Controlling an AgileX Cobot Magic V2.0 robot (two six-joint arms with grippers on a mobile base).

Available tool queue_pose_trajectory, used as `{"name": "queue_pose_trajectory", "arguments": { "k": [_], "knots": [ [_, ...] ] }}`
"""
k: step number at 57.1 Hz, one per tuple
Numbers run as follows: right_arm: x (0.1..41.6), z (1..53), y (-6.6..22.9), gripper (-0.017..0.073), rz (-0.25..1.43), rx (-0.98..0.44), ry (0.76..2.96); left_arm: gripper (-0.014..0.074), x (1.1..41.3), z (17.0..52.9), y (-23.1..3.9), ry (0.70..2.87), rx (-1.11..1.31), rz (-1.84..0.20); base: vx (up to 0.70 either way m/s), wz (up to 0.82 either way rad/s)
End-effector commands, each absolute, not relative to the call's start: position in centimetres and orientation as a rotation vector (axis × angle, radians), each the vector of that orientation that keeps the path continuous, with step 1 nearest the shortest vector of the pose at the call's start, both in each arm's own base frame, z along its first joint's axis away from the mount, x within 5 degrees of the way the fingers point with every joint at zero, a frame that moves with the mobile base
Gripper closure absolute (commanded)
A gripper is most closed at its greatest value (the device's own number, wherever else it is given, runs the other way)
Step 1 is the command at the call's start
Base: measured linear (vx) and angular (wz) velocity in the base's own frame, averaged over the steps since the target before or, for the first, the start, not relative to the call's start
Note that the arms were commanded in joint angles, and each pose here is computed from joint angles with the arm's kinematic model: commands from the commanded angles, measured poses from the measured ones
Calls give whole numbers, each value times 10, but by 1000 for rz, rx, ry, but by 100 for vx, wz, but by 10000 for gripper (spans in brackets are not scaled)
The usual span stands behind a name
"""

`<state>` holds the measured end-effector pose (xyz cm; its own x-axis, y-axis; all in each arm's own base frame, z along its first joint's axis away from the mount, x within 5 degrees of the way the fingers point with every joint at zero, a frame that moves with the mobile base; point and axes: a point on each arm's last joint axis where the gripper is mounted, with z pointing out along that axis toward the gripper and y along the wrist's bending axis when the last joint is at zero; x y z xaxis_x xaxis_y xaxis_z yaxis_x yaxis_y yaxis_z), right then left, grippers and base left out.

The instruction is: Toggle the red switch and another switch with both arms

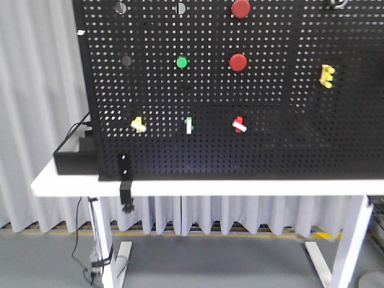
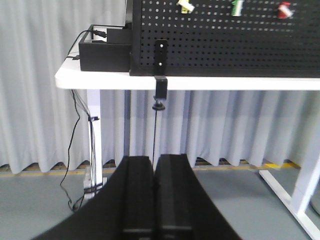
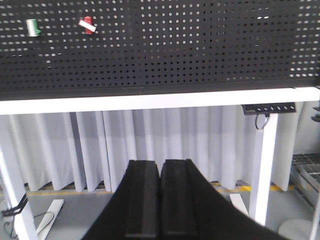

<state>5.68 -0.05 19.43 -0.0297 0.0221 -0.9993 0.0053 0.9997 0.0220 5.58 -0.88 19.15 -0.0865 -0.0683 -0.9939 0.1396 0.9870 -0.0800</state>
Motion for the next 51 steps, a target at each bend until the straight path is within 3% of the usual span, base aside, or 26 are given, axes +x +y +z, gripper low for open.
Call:
{"name": "queue_pose_trajectory", "arguments": {
  "k": [1, 51],
  "knots": [
    [56, 201, 0, 565, 9, 13, 1508, 591, 56, 194, -8, 1564, 26, -188, 46, -2],
    [56, 201, 0, 565, 9, 13, 1508, 591, 56, 194, -8, 1564, 26, -188, 38, 1]
  ]
}}
